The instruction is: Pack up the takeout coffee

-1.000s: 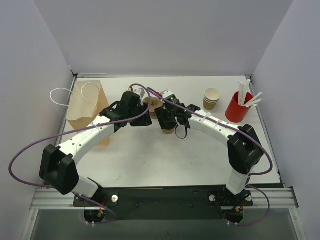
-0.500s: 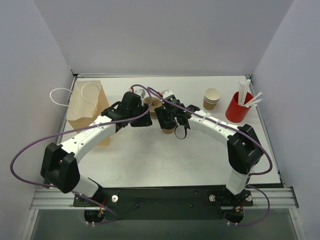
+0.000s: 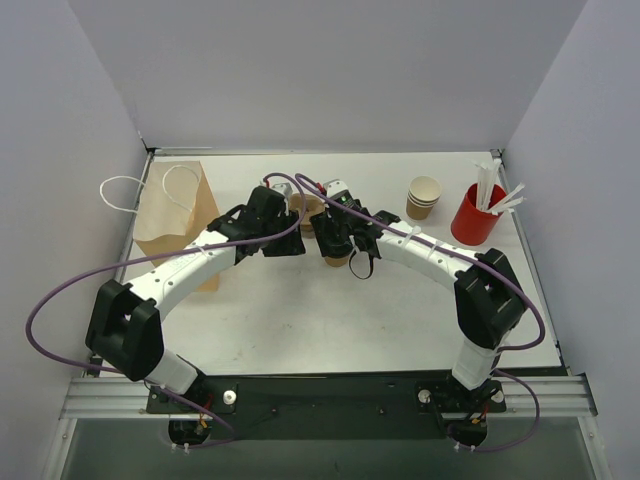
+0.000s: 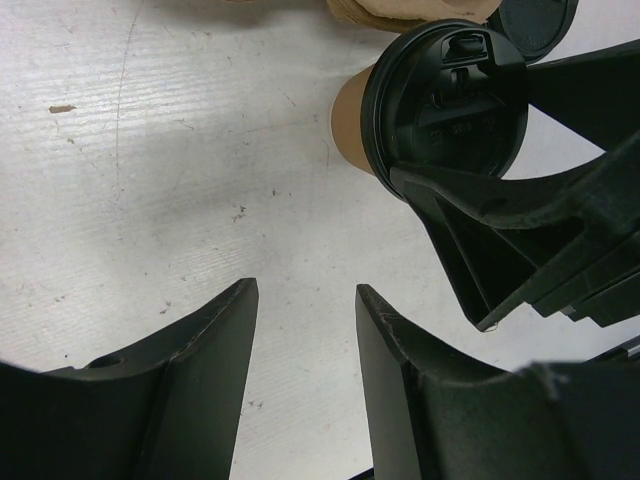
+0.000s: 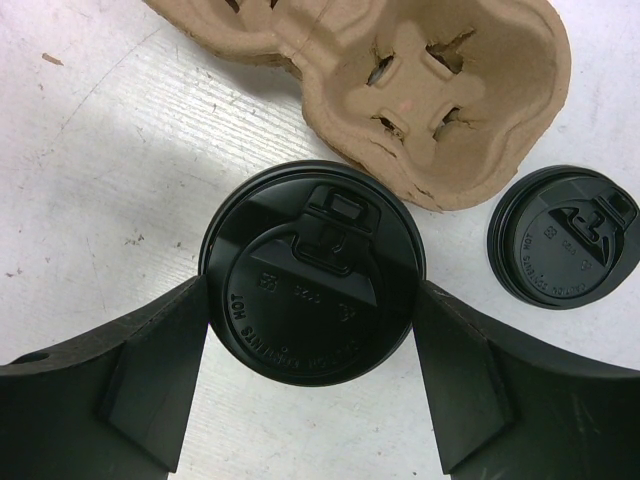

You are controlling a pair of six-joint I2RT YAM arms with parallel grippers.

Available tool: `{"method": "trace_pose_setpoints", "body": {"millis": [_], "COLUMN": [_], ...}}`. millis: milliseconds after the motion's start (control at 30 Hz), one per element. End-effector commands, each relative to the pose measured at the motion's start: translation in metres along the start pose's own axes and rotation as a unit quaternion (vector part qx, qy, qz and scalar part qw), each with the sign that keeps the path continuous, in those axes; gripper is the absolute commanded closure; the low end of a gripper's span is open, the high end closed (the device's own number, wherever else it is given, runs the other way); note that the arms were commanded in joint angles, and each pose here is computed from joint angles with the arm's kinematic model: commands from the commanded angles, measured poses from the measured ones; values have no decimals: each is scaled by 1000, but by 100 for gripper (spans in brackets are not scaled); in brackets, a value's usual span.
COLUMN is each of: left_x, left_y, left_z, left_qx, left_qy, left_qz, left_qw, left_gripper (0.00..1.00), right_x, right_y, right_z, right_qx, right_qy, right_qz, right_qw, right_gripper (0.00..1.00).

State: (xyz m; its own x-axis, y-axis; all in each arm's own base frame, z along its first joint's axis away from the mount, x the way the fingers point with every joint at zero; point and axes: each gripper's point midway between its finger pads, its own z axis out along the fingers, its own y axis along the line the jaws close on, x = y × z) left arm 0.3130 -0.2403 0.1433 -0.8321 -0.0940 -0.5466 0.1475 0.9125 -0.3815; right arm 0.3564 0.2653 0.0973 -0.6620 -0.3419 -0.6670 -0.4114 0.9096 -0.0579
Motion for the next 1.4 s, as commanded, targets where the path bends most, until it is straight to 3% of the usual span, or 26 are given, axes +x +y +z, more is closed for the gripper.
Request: {"method": "trace_pose_setpoints", "body": {"millis": [0,667,900,1133,1367], "left_x": [-9,-11,-19,-25,-26], "left_y": [-9,-10,-13,-15,-16], "left_z": [3,1,-12,-22,-31], "left_qx": [18,19,23,23,31], "left_qy": [-17,-20,-34,-45,-52], "left_qz": [1,1,4,9,14], "left_qw": [1000,1000,999,999,998], "left_gripper": [46,46,46,46,46], "right_x": [127,154,115,88,83], "right_y": [-36,-53,-44,-48,-65], "right_z": [4,-6,-15,-29,-55], "right_qx": [63,114,92,81,99], "right_qy": [210,254,196,160,136], "right_qz": [-73,-75,-30,34,81], "right_qw": [973,958,976,983,982], "right_gripper": [31,30,34,47,48]}}
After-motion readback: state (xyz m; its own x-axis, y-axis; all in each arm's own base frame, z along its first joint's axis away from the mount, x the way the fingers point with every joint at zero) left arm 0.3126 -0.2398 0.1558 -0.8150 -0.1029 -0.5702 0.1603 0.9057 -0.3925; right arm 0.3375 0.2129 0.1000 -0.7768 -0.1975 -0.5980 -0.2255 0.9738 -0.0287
